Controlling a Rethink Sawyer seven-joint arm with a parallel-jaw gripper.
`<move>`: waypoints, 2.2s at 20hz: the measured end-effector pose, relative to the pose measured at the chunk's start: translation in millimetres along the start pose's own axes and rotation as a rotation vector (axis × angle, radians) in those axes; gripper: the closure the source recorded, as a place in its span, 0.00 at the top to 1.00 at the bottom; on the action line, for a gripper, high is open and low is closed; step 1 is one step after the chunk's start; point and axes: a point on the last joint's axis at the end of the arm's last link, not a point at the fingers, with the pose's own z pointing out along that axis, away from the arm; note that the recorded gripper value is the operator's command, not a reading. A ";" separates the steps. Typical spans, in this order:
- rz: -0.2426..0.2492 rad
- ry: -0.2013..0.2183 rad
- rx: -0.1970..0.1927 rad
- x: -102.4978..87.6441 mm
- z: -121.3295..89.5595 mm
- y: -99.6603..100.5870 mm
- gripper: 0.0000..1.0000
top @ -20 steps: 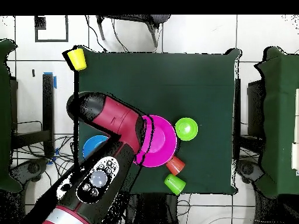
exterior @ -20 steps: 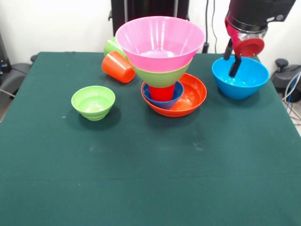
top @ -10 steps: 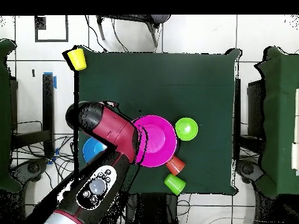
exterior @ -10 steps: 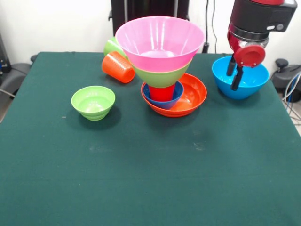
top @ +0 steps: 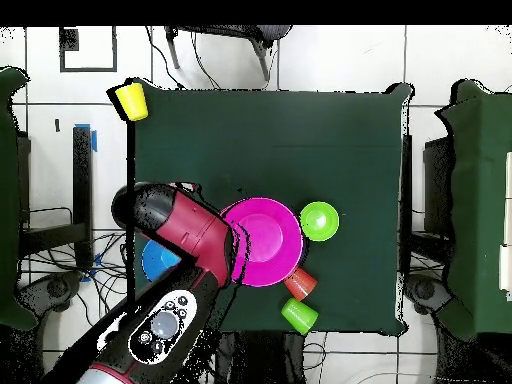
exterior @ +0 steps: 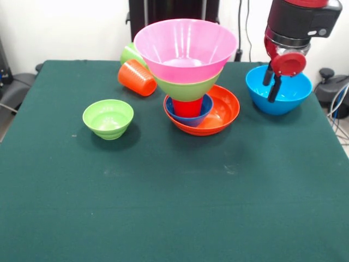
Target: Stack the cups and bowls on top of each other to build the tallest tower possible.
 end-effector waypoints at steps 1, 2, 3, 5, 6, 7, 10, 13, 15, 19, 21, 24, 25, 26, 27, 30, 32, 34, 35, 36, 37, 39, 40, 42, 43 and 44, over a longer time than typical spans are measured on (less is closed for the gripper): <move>0.000 0.000 0.002 -0.1 0.6 -0.9 1.00; 0.001 -0.001 0.003 -0.2 1.0 -1.6 1.00; 0.004 -0.002 0.010 -1.5 3.0 -4.9 1.00; 0.007 -0.002 0.017 -2.2 5.1 -7.7 1.00; 0.011 0.000 0.027 -2.7 8.5 -12.2 1.00; 0.014 0.002 0.034 -2.8 10.9 -15.2 1.00; 0.021 0.007 0.046 -1.6 17.7 -22.0 1.00; 0.036 0.021 0.062 4.1 31.8 -33.7 1.00; 0.042 0.025 0.065 6.1 36.3 -37.3 1.00; 0.058 0.035 0.069 12.6 50.9 -47.2 1.00; 0.066 0.036 0.064 14.6 57.8 -51.0 1.00; 0.073 0.034 0.060 15.5 63.6 -54.5 1.00; 0.081 0.034 0.056 16.1 68.4 -57.3 1.00; 0.084 0.034 0.055 16.4 70.4 -58.4 1.00; 0.087 0.035 0.054 16.7 71.9 -59.2 1.00; 0.110 0.047 0.050 16.5 77.2 -62.0 1.00; 0.132 0.061 0.044 15.1 79.7 -62.3 1.00; 0.146 0.067 0.040 13.6 82.3 -62.3 1.00; 0.152 0.070 0.038 12.8 83.6 -62.5 1.00; 0.161 0.075 0.036 11.8 85.9 -62.9 1.00; 0.165 0.077 0.036 11.3 87.4 -63.5 1.00; 0.173 0.080 0.038 9.6 90.8 -65.0 1.00; 0.178 0.082 0.042 8.4 93.1 -66.2 1.00; 0.183 0.088 0.050 8.2 95.9 -68.1 1.00; 0.183 0.090 0.052 8.8 96.5 -68.6 1.00; 0.183 0.094 0.055 10.2 97.3 -69.1 1.00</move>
